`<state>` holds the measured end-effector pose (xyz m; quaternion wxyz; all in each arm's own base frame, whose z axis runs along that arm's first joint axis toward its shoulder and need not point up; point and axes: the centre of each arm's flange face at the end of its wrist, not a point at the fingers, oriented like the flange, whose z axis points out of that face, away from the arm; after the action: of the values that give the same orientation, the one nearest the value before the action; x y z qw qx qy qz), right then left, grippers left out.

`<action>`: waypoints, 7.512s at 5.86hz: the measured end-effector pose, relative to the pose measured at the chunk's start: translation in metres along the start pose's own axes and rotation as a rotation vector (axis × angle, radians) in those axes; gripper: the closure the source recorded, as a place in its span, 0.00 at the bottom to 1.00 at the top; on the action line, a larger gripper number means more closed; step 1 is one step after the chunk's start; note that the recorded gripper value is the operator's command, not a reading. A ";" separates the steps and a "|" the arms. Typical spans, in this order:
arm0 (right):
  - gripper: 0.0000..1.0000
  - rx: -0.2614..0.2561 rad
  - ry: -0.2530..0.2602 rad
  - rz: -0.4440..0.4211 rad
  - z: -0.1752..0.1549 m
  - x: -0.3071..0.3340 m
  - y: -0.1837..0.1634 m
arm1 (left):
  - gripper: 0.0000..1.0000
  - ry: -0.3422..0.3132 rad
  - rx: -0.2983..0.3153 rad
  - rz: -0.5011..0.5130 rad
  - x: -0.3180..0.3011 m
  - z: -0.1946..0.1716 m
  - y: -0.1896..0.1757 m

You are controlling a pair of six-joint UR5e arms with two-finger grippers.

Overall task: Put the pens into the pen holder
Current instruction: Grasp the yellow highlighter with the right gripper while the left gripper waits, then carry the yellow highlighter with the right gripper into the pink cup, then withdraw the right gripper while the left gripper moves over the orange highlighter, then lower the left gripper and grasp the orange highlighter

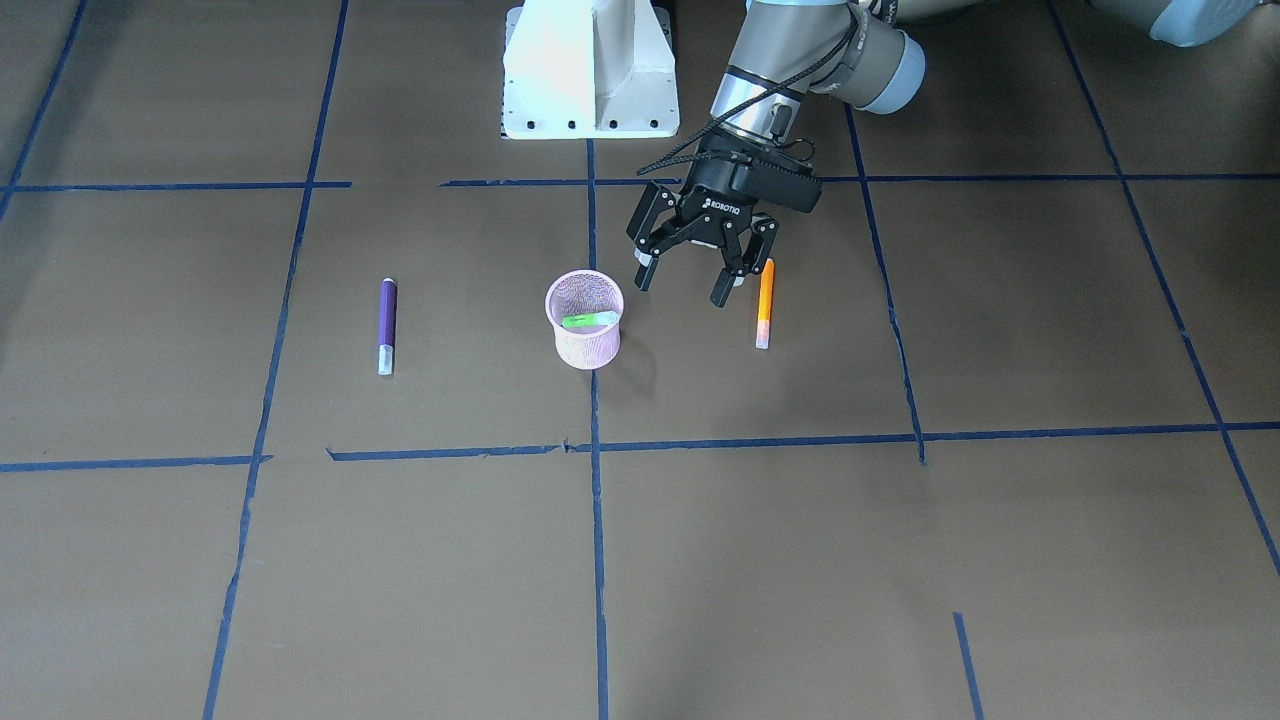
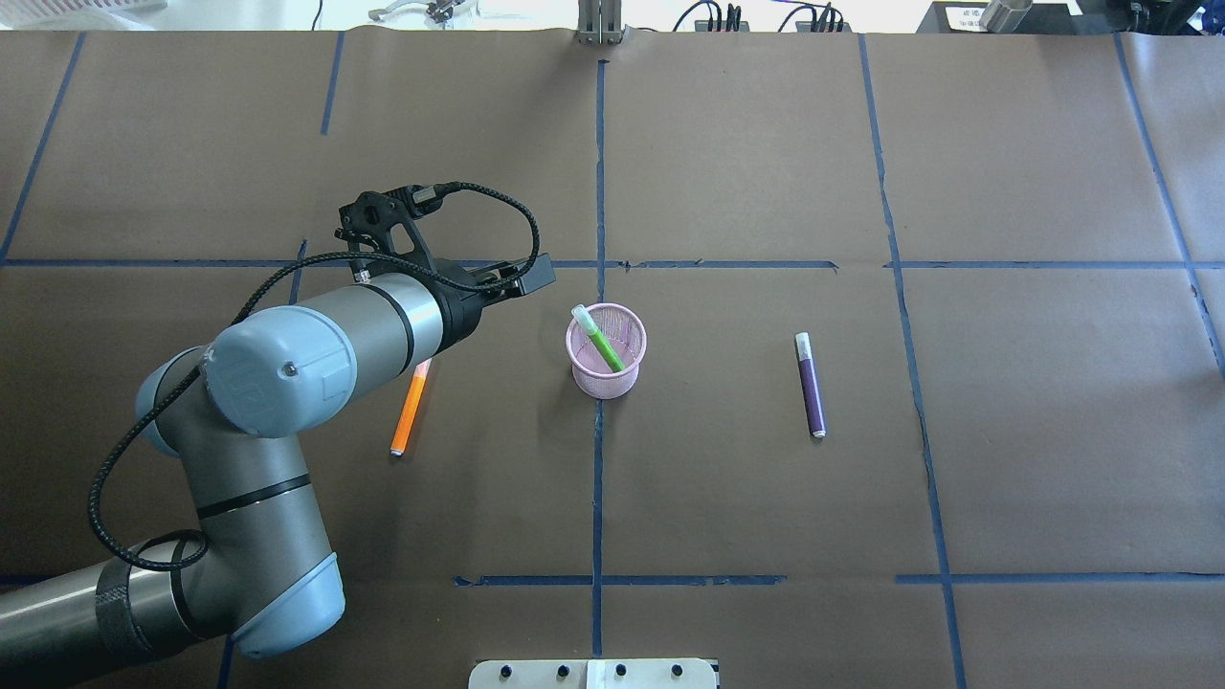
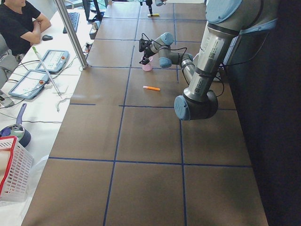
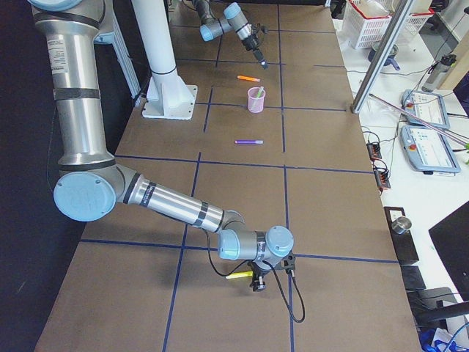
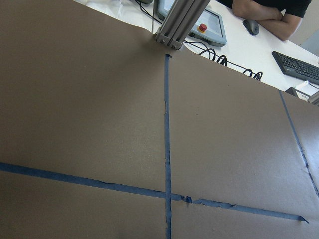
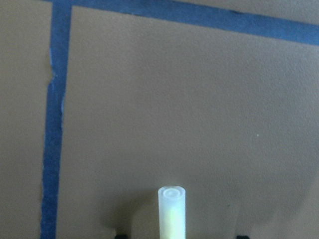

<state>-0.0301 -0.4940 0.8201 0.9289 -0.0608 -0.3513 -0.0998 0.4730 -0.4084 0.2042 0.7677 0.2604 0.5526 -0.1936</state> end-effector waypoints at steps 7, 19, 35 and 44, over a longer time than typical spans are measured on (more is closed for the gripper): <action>1.00 0.036 -0.029 -0.012 -0.011 0.000 0.014 | 0.00 -0.005 -0.004 -0.021 -0.003 0.001 0.003; 1.00 0.510 -0.336 0.137 -0.294 -0.340 -0.001 | 0.00 0.005 -0.002 -0.026 -0.001 -0.003 0.001; 0.00 0.960 -0.422 0.317 -0.146 -0.808 0.054 | 0.00 -0.047 -0.089 0.023 -0.095 -0.031 0.004; 0.00 0.776 -0.426 0.294 -0.182 -0.659 0.110 | 0.00 -0.396 -0.730 0.260 -0.093 0.071 -0.027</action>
<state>-0.3716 -0.3258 0.2417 0.7945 0.2229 -0.5333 0.1862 0.4814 -0.4727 0.3053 0.9186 -0.0031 0.3895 0.0663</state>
